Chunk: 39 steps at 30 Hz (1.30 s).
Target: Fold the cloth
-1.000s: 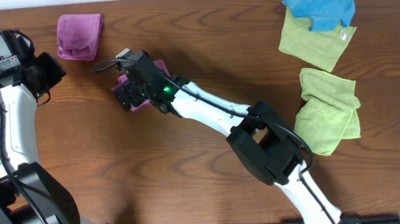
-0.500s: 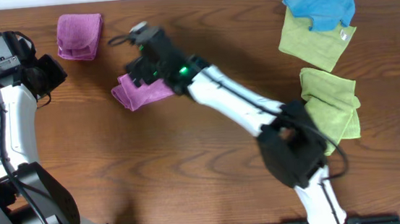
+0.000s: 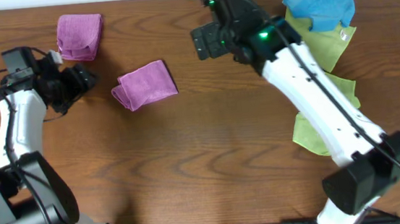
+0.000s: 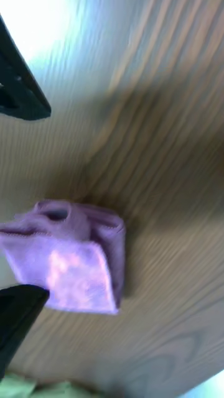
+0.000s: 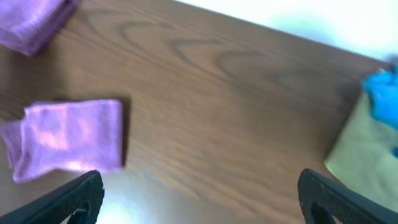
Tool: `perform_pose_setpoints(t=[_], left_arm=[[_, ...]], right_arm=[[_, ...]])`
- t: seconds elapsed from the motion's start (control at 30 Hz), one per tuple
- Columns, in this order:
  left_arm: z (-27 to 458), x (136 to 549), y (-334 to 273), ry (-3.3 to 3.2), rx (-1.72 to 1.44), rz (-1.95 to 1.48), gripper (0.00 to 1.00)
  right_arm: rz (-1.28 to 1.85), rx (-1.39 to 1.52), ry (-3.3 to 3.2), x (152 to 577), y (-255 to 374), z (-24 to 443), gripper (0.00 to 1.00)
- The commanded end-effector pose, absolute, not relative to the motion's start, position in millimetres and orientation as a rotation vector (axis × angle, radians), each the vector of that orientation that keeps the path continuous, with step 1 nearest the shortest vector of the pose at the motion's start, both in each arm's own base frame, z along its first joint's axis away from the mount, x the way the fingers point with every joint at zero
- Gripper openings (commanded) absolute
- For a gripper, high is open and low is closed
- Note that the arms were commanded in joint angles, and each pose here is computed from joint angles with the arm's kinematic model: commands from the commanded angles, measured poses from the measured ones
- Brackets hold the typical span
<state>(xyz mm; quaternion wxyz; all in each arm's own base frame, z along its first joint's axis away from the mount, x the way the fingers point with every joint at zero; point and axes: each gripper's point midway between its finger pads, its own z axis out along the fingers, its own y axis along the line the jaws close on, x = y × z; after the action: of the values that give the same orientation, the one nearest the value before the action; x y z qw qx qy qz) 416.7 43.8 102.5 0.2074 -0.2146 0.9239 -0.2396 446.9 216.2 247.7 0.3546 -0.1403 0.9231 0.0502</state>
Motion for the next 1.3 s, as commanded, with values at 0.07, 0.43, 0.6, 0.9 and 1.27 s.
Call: perform_pose_setpoints(t=[0.07, 0.43, 0.6, 0.9, 1.27], left_arm=[[76.1, 416.6, -7.8, 2.649, -0.447, -0.857, 0.97], [40.7, 438.4, -20.7, 2.658, -0.38, -0.801, 0.96], [27.8, 437.2, -18.6, 2.68, -0.404, -0.798, 0.96], [13.7, 435.7, -16.0, 2.702, -0.45, -0.807, 0.95], [2.6, 442.8, -18.8, 2.68, -0.51, -0.857, 0.96]], right_arm=[[0.085, -0.382, 2.379, 431.3, 193.7, 272.3, 0.99], [0.035, -0.376, 2.459, 397.6, 159.4, 282.6, 0.99], [0.034, -0.374, 2.46, 394.1, 156.7, 285.3, 0.99], [0.027, -0.391, 2.457, 394.3, 156.2, 285.4, 0.99], [0.249, -0.55, 2.492, 390.3, 178.4, 259.0, 0.98]])
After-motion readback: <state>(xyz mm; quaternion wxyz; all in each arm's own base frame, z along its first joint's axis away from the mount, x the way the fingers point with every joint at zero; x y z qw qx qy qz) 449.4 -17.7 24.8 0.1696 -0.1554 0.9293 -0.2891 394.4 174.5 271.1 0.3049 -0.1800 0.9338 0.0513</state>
